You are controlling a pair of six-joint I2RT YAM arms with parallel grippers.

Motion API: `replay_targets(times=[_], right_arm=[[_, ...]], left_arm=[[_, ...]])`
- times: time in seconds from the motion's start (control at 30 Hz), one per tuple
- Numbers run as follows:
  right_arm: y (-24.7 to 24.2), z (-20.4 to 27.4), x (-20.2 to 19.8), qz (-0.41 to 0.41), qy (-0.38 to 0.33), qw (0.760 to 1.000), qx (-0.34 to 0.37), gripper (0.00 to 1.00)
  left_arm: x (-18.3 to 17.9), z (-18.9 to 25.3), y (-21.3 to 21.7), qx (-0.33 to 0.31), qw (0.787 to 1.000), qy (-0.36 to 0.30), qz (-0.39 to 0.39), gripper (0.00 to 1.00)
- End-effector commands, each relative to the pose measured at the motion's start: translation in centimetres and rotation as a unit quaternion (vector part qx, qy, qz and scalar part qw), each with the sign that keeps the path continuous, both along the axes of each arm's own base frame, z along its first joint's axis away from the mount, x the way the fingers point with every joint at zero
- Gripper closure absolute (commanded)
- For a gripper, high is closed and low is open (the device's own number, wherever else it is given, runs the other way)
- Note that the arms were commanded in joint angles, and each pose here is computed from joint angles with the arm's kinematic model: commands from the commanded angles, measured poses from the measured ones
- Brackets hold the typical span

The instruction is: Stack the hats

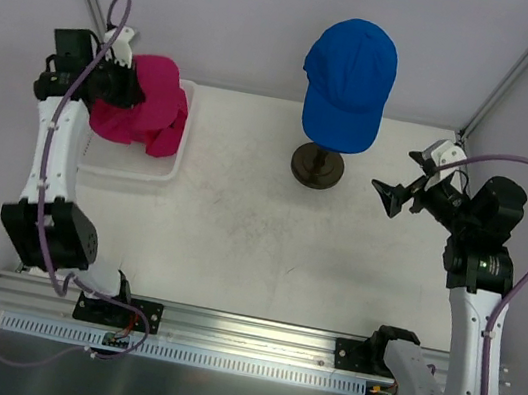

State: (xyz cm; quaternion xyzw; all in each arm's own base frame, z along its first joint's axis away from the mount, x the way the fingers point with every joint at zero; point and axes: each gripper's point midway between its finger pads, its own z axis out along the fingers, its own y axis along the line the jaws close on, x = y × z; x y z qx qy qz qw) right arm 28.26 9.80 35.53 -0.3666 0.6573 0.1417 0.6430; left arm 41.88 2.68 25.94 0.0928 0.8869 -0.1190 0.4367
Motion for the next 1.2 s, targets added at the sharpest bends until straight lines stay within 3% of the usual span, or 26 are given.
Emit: replay_targets(times=[0.0,0.07,0.13,0.17,0.3,0.4,0.47,0.53,0.63,0.77,0.87,1.0,1.17], right_arm=[[1.6,2.8,-1.4,0.064,-0.096,0.993,-0.012,0.01],[2.0,3.9,-1.9,0.078,-0.147,0.986,-0.013,0.00],[3.0,4.8,-2.8,0.110,-0.181,0.977,-0.012,0.01],[3.4,5.8,-3.2,0.122,-0.208,0.970,-0.014,0.01],[6.2,7.8,-5.2,0.182,-0.271,0.945,-0.027,0.01],[8.8,8.8,-6.9,0.234,-0.318,0.918,-0.047,0.00],[9.9,9.8,-7.9,0.256,-0.354,0.897,-0.066,0.01],[11.4,9.4,-9.4,0.293,-0.356,0.885,-0.067,0.00],[12.9,9.0,-11.5,0.336,-0.359,0.868,-0.069,0.00],[14.1,6.0,-14.5,0.395,-0.362,0.838,-0.101,0.02],[14.9,4.2,-15.9,0.423,-0.369,0.819,-0.115,0.10],[15.4,3.8,-17.0,0.441,-0.342,0.823,-0.107,0.18],[15.8,4.6,-17.8,0.454,-0.314,0.829,-0.090,0.39]], left_arm=[[-3.9,9.5,-4.5,-0.053,0.985,-0.127,-0.108,1.00],[-7.5,12.5,-8.3,-0.109,0.958,-0.163,-0.208,1.00],[-9.9,14.3,-10.6,-0.153,0.938,-0.170,-0.262,1.00],[-11.6,15.3,-12.2,-0.187,0.916,-0.172,-0.312,1.00],[-16.5,16.2,-18.2,-0.254,0.858,-0.130,-0.428,1.00],[-19.3,14.4,-21.9,-0.278,0.828,-0.079,-0.480,1.00],[-22.2,12.7,-25.0,-0.295,0.795,-0.028,-0.530,1.00],[-24.6,11.7,-26.9,-0.305,0.765,0.005,-0.567,1.00],[-25.7,11.7,-27.7,-0.322,0.744,0.036,-0.584,1.00],[-29.1,11.3,-29.7,-0.335,0.695,0.087,-0.630,1.00],[-30.9,10.6,-30.6,-0.337,0.670,0.114,-0.651,1.00],[-32.1,10.2,-31.4,-0.338,0.650,0.134,-0.667,1.00],[-32.5,10.4,-32.3,-0.339,0.631,0.141,-0.683,1.00]])
